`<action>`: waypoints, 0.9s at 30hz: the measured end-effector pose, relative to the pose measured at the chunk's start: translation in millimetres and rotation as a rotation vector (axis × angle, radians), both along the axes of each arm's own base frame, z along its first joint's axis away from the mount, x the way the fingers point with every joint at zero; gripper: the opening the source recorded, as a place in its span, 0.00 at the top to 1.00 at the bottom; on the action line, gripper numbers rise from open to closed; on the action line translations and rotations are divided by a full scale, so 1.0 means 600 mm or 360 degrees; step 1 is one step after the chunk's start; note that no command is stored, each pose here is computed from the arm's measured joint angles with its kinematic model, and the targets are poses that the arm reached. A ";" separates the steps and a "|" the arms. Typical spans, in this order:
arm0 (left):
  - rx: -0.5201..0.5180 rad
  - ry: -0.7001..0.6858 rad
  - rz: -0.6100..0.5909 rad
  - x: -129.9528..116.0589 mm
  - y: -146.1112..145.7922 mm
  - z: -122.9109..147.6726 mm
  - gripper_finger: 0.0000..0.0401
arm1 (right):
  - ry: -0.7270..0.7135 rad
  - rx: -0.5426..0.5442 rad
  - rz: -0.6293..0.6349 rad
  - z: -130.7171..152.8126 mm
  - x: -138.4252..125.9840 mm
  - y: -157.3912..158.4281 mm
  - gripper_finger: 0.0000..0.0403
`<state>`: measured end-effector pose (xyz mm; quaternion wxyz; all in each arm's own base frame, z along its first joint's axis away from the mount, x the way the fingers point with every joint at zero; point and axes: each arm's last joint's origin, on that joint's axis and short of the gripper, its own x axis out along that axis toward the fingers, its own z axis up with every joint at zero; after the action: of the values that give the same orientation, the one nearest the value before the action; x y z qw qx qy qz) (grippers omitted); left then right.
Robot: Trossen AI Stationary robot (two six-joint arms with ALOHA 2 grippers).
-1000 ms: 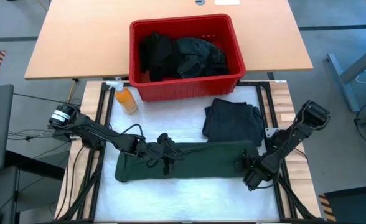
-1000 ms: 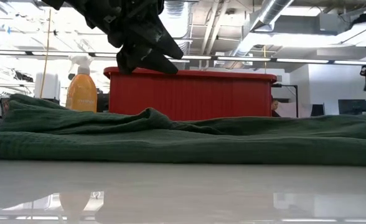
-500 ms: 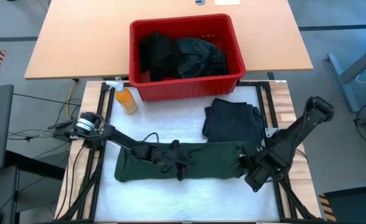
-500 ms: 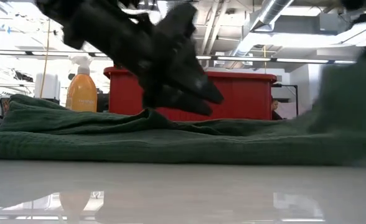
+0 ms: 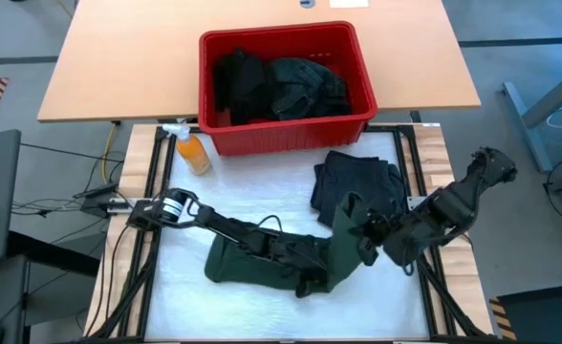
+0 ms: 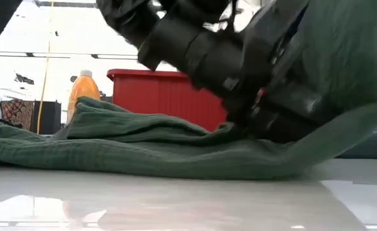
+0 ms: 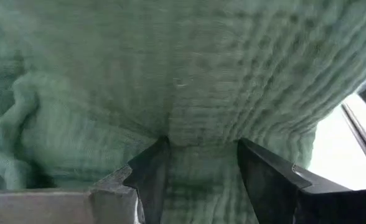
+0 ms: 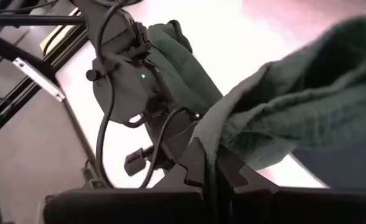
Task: Fold Laundry from Bin
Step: Fold the green polo shirt from the bin
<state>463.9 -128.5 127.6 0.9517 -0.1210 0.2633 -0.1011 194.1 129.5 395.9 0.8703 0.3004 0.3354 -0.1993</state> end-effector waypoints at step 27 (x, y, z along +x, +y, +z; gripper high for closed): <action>0.0749 0.0095 0.0413 -0.403 0.112 0.468 0.55 | -0.0329 -0.0059 0.0188 -0.068 0.257 -0.007 0.95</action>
<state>222.2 -61.2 408.5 0.9505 0.0678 0.2898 0.0893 348.5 125.2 354.9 0.9160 0.2829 0.2572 -0.1218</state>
